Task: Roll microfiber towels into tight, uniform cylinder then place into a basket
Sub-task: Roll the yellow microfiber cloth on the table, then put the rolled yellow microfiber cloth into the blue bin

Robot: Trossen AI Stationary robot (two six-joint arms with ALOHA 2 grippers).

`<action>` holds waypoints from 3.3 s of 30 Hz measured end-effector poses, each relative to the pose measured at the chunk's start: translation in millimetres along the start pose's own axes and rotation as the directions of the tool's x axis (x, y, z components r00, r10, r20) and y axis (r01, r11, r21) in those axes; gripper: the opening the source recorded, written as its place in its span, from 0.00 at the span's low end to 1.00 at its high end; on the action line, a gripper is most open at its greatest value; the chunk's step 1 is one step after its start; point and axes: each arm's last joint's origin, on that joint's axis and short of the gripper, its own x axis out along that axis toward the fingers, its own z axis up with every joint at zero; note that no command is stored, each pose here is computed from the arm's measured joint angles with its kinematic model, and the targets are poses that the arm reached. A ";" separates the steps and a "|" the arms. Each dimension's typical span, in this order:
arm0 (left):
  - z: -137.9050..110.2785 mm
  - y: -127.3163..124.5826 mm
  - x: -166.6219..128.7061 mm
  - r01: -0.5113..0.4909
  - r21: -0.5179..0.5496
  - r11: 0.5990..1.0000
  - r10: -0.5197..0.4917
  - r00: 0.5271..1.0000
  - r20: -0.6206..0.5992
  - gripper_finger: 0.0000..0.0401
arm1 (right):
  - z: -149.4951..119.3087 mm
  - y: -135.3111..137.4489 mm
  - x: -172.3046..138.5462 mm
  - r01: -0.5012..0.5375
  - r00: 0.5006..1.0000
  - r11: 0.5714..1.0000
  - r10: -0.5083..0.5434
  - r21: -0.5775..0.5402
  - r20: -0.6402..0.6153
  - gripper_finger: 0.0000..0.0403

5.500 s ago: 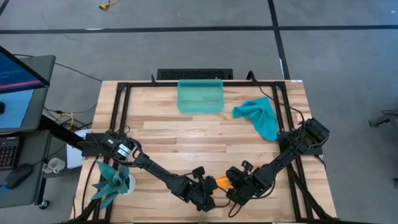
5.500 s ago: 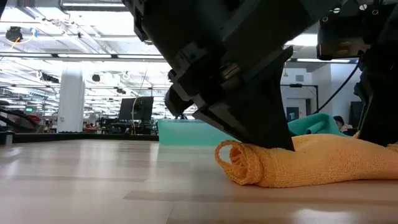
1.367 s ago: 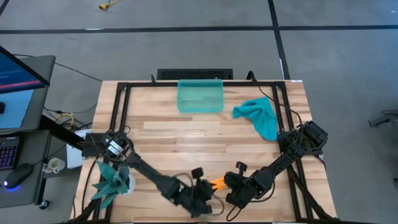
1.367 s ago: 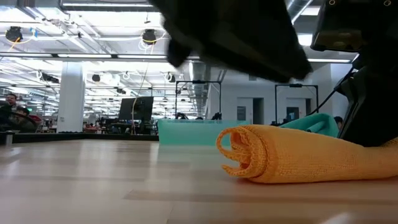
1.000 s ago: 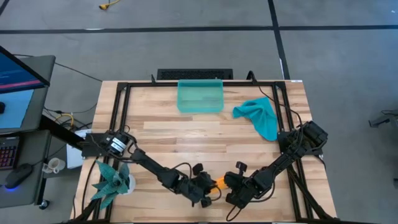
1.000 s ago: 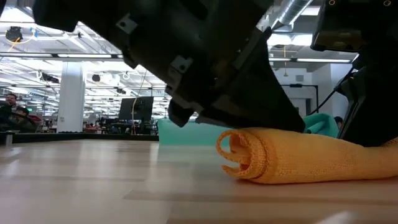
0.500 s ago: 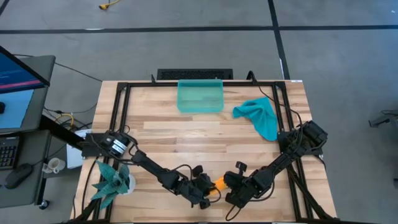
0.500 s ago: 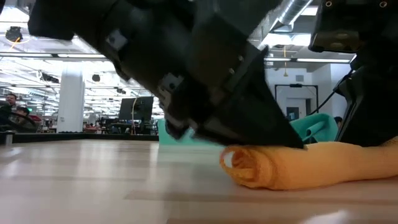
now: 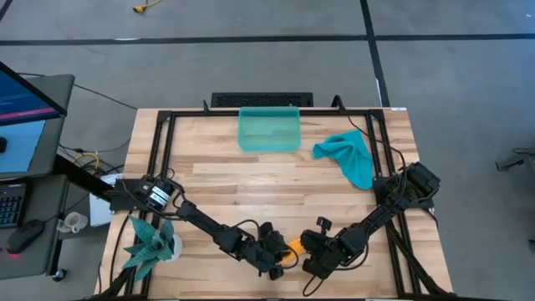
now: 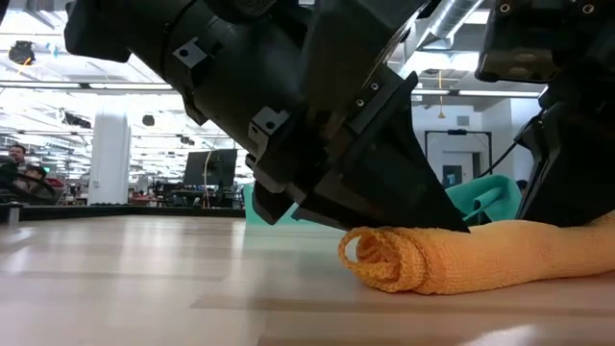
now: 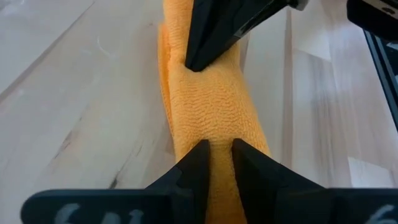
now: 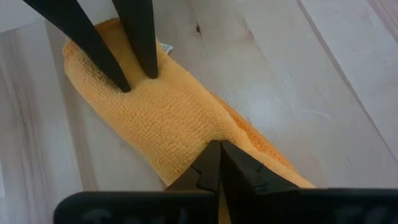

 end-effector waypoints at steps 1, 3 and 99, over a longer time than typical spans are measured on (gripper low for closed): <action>-0.2 0.1 0.0 0.002 -0.008 1.000 -0.002 1.000 -0.004 0.17 | 0.7 -0.5 0.4 0.001 1.000 1.000 -0.001 0.002 0.000 0.11; -0.8 0.5 0.1 0.002 -0.031 1.000 -0.002 1.000 -0.013 0.17 | 1.1 -0.8 0.6 0.002 1.000 1.000 -0.002 0.004 0.000 0.14; 2.5 7.0 2.3 -0.004 -0.134 0.991 -0.002 0.999 -0.045 0.17 | 6.9 5.3 -10.5 -0.031 0.991 0.687 -0.073 -0.726 -0.111 0.66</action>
